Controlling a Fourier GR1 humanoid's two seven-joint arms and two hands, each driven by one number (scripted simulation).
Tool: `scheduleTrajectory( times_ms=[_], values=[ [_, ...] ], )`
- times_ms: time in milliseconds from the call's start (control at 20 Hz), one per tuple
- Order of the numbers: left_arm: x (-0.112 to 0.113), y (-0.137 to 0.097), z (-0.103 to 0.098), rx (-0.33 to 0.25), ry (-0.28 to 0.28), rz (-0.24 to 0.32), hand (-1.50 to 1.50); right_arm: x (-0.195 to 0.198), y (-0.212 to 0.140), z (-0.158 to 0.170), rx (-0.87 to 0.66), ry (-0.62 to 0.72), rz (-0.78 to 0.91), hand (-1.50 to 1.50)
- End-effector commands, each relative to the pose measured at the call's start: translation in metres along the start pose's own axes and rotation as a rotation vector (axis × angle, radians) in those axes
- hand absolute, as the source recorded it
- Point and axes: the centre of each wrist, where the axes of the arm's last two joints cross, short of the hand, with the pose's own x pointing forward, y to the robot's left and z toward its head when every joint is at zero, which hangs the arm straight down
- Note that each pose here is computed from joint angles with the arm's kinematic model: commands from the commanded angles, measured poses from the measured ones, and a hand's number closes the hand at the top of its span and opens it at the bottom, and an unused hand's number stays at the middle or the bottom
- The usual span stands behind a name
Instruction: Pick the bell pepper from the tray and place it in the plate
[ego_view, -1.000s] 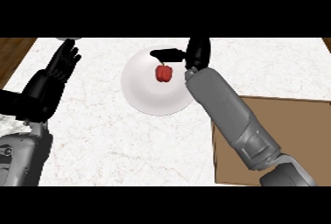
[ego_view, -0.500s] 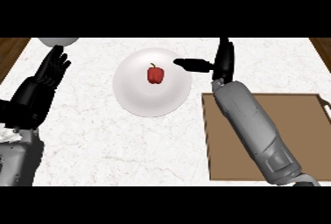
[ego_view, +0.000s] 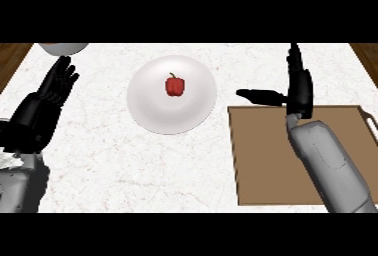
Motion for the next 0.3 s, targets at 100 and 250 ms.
scheduleTrajectory(
  times_ms=[100, 250],
  values=[
    [-0.009, 0.001, -0.007, 0.004, 0.011, -0.007, 0.0, 0.01, -0.041, 0.029, 0.028, -0.009, 0.025, -1.5],
    [-0.004, 0.001, -0.005, 0.003, -0.004, -0.017, 0.0, -0.015, -0.06, 0.02, -0.04, -0.033, 0.07, -1.5]
  ],
)
